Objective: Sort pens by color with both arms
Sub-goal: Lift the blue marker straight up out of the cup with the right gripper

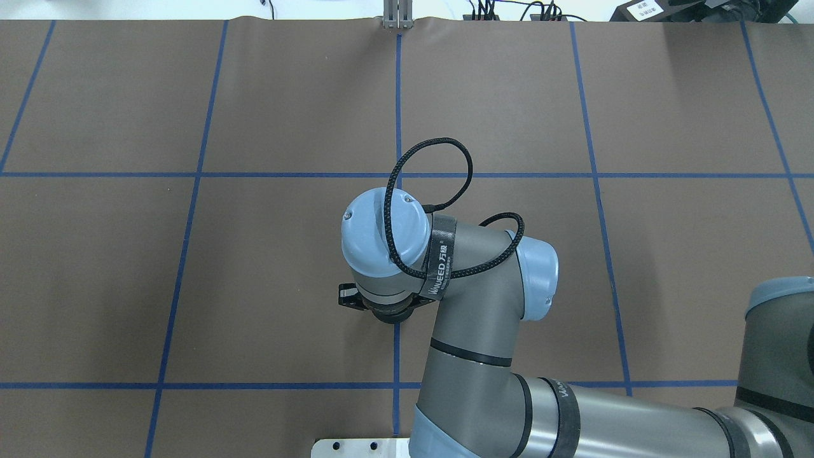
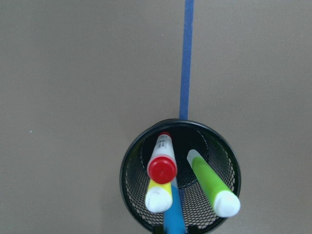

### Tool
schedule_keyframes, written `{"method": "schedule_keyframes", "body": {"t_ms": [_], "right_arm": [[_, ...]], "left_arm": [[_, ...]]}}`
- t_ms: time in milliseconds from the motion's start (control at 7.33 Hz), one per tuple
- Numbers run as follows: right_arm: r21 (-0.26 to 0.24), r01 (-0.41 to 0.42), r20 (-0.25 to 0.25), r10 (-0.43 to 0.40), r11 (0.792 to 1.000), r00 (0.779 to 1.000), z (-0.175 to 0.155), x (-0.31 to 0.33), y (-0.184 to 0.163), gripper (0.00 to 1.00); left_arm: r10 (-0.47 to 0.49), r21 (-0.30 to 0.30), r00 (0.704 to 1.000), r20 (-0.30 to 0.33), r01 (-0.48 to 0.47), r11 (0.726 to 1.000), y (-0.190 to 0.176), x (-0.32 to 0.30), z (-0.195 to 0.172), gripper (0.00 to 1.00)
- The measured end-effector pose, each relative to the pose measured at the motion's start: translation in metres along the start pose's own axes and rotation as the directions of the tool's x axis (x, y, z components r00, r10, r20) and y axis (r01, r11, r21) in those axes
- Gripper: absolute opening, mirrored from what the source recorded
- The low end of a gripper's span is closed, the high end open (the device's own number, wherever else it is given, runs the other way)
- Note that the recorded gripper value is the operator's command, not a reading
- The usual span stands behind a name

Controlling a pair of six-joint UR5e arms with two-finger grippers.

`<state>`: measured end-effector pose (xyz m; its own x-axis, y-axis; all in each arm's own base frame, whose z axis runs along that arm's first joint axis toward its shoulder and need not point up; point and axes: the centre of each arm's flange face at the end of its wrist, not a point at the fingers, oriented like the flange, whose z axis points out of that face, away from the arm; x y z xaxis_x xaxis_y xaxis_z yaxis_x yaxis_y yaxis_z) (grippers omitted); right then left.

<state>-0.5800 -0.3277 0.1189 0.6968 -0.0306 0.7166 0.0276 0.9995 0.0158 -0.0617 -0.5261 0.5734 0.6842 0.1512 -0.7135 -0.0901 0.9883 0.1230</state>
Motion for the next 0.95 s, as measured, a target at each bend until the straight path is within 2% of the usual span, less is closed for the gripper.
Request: {"method": "schedule_keyframes", "body": {"t_ms": [273, 545, 955], "right_arm": [[0.019, 0.000, 0.017, 0.000, 1.000, 1.000, -0.012, 0.000, -0.003, 0.00], [0.041, 0.000, 0.056, -0.003, 0.999, 0.998, -0.037, 0.004, -0.004, 0.00], [0.044, -0.003, 0.060, 0.001, 0.999, 0.998, -0.069, 0.014, 0.004, 0.00]], "left_arm": [[0.001, 0.001, 1.000, 0.000, -0.001, 1.000, -0.001, 0.001, -0.001, 1.00], [0.002, 0.003, 1.000, 0.002, -0.002, 1.000, -0.002, 0.002, -0.002, 1.00], [0.003, 0.004, 1.000, 0.002, -0.003, 1.000, -0.002, 0.002, -0.002, 1.00]]}}
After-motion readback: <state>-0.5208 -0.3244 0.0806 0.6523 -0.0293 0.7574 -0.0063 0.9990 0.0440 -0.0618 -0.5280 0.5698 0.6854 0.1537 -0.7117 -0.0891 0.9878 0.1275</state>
